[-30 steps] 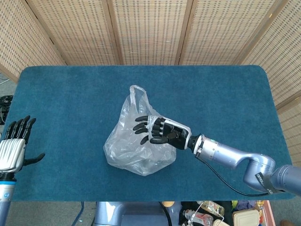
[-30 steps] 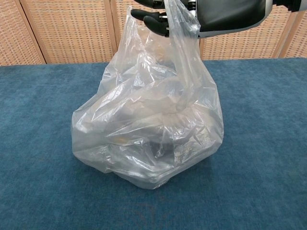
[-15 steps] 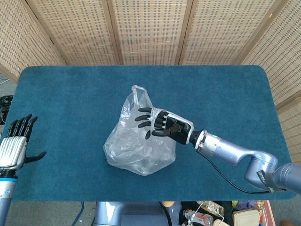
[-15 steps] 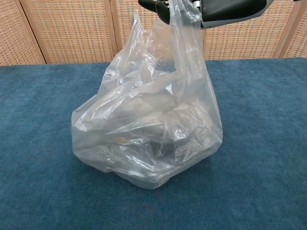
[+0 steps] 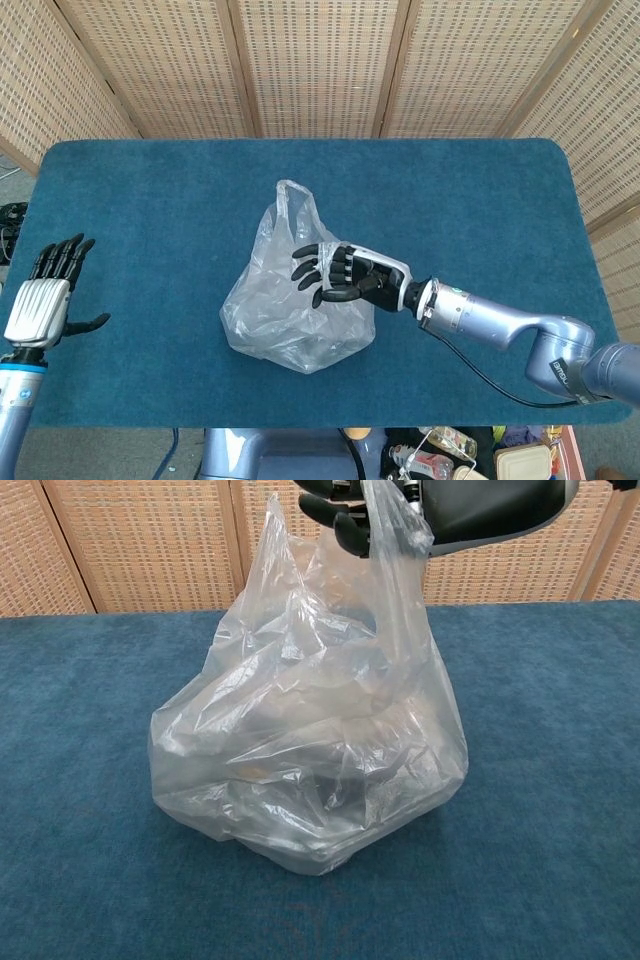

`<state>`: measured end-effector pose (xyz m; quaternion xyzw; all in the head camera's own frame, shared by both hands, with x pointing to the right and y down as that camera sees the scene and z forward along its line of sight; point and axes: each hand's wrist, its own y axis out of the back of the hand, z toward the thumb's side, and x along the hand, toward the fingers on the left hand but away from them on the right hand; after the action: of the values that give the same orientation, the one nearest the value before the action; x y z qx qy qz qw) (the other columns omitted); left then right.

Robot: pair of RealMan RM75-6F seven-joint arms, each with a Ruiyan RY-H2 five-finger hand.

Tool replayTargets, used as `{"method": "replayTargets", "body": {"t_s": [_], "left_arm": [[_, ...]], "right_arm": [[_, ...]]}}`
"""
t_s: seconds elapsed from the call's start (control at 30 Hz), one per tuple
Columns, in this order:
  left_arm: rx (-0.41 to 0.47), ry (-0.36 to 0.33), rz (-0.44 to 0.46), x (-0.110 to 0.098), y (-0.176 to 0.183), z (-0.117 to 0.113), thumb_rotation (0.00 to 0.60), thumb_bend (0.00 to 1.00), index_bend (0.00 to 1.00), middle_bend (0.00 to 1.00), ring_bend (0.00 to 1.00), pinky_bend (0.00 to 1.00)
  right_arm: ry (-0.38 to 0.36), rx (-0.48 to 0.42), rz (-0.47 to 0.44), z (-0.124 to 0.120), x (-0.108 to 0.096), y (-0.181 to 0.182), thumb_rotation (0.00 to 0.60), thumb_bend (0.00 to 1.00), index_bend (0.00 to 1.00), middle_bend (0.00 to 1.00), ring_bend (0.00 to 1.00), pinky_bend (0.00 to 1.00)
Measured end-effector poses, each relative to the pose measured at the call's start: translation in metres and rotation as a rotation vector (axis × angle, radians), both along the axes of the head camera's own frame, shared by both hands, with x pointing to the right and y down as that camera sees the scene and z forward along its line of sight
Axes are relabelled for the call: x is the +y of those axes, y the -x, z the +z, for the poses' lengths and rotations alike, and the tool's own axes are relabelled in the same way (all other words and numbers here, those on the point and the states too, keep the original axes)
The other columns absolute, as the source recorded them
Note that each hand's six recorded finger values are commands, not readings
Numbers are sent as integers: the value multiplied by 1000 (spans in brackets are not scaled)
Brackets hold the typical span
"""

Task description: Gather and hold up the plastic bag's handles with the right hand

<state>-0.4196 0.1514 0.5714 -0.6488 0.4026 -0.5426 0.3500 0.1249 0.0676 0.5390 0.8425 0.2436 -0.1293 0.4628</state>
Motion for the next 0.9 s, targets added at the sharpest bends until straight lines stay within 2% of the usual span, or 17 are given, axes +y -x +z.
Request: {"method": "replayTargets", "body": {"t_s": [0.23,0.4,0.63,0.9], "left_arm": [[95,-86,197,-48,-43,-4,600,64,0,0,0,0],[168,-134,297,-81,-75,-5,600,113,0,0,0,0],[223,-204,446,-121,-140,-3,600,177,2,0,0,0],[222,-256,555,-152,-211,6,600,243,118,0,0,0]], "right_arm": [[-2,34,-5,4,3,-9,600,0,264,374,351,450],[-6,42,-4,5,5,-12,600,0,265,375,352,454],[-25,47,-11,-2,2,-13,600,0,266,376,353,456],[-36,45,-19,-8,-2,-8,600,0,266,376,353,457]]}}
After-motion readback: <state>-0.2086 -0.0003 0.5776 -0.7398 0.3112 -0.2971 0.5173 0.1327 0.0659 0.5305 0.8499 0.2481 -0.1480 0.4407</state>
